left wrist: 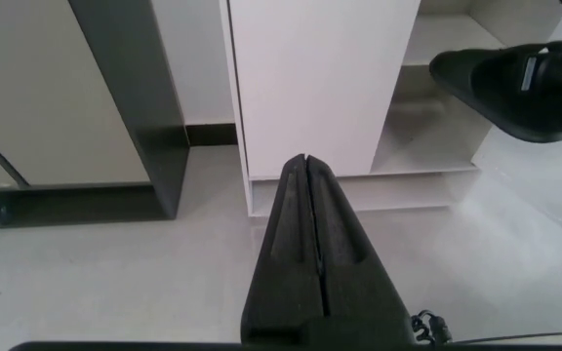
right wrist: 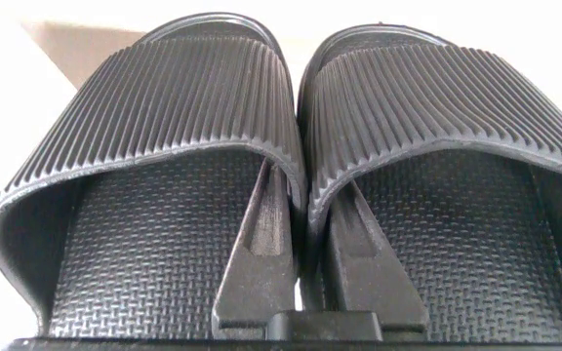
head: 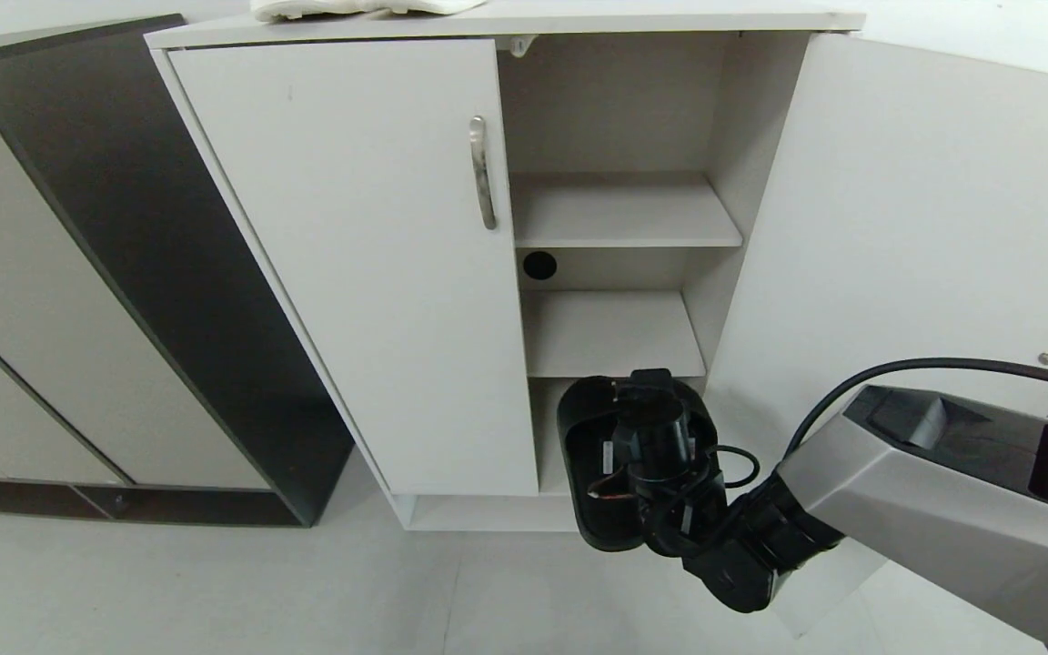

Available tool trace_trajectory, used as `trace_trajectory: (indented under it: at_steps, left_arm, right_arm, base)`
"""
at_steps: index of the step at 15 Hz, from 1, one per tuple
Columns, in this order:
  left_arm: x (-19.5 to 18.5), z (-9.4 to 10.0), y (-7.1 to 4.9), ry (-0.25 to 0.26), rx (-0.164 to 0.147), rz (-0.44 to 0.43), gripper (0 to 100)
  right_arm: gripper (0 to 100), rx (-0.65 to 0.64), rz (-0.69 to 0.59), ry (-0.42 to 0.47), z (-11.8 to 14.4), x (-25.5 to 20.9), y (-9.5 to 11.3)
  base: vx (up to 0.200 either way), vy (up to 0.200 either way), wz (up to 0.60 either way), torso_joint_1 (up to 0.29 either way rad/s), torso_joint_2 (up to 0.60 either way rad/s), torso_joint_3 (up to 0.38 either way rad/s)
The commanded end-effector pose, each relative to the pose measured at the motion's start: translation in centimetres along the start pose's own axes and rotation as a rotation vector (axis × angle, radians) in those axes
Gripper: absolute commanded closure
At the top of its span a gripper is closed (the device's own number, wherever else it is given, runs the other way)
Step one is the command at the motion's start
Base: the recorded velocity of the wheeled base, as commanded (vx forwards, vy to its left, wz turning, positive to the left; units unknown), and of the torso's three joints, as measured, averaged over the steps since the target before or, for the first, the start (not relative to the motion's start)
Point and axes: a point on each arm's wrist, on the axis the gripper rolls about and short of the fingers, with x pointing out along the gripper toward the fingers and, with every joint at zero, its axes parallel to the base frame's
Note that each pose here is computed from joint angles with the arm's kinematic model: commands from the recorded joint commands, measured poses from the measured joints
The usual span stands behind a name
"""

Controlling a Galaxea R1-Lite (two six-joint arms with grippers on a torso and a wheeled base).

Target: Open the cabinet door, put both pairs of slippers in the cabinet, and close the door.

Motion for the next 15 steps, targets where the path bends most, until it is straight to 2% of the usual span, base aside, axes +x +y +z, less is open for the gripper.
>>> trace_trajectory:
  at_steps: [1,4,8,15]
  left_arm:
    - [0.0,0.0,0.0,0.001,0.000,0.001,100]
    - [0.0,0.0,0.0,0.001,0.000,0.001,100]
    - [0.0,0.0,0.0,0.001,0.000,0.001,100]
    - [0.0,0.0,0.0,0.001,0.000,-0.001,100]
  right_arm:
    - [100,0.011,0.004,-0.033,0.1,-0.5,0.2]
    - [100,0.015,0.012,-0.084,-0.1,-0.6,0.1]
    - [100,0.000,0.005,-0.097,-1.3,0.1,0.0]
    - [100,-0.017,0.001,-0.088,-1.8,0.4,0.0]
  base:
    - [0.000,0.000,0.00,0.000,0.00,0.000]
    - [0.000,0.000,0.00,0.000,0.00,0.000]
    - [0.000,0.000,0.00,0.000,0.00,0.000]
    - [0.200,0.000,0.00,0.000,0.00,0.004]
